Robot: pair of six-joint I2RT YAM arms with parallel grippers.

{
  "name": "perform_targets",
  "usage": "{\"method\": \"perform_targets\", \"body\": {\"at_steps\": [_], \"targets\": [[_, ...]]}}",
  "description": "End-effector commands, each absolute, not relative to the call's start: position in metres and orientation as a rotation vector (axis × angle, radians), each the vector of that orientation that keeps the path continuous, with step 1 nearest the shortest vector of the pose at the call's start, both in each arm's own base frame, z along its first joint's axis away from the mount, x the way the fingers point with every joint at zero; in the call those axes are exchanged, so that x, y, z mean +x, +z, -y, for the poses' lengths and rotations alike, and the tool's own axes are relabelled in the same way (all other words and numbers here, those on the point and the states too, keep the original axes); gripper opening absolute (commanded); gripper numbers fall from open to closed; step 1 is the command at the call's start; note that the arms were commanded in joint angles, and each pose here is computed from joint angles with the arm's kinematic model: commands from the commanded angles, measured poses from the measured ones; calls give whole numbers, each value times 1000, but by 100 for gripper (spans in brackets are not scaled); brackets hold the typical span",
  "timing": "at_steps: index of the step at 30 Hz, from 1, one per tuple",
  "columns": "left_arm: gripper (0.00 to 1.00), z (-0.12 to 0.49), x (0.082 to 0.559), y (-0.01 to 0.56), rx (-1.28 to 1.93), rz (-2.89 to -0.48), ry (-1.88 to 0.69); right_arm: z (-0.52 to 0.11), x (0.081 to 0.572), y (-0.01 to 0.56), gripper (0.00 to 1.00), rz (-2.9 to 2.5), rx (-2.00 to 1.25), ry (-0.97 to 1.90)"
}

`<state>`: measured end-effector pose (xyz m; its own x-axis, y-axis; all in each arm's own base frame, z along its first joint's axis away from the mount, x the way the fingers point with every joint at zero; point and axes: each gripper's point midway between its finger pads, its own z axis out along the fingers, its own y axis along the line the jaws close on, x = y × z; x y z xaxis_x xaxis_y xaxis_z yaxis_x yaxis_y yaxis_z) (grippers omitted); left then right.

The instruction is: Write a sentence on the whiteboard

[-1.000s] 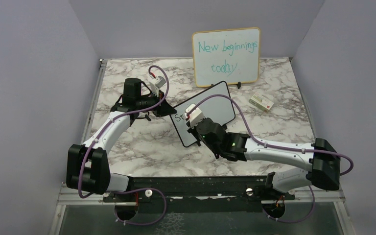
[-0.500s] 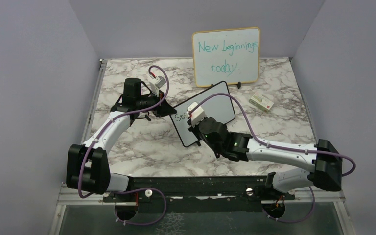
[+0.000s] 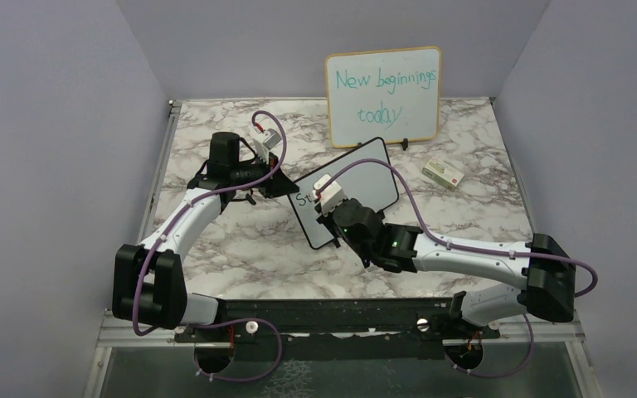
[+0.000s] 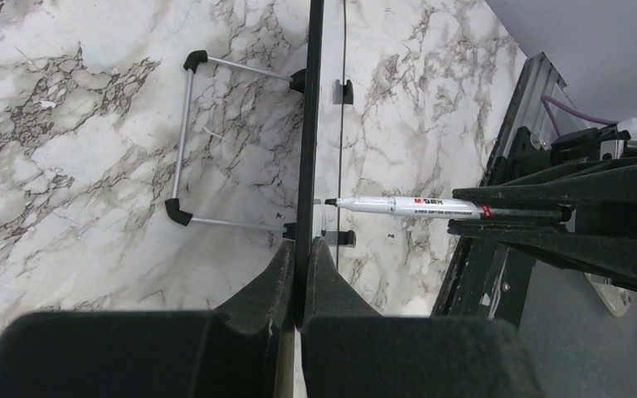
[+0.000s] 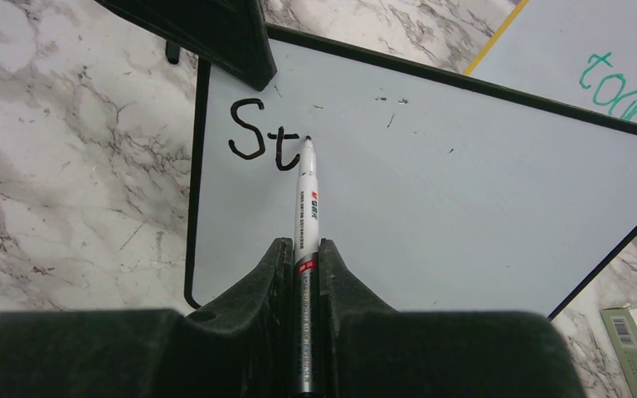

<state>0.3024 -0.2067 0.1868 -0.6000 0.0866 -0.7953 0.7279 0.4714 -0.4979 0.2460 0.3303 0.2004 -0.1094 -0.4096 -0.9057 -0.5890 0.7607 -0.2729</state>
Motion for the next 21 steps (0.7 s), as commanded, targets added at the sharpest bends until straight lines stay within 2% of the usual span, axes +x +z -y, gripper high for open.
{"method": "perform_targets", "body": {"at_steps": [1,21], "targets": [[0,204,293,149,668,-2147,-1090,-334,252,205,0,-1718,-767,189],[0,204,293,149,668,-2152,-1086,-320,240,179,0,-1817,-815,169]]}}
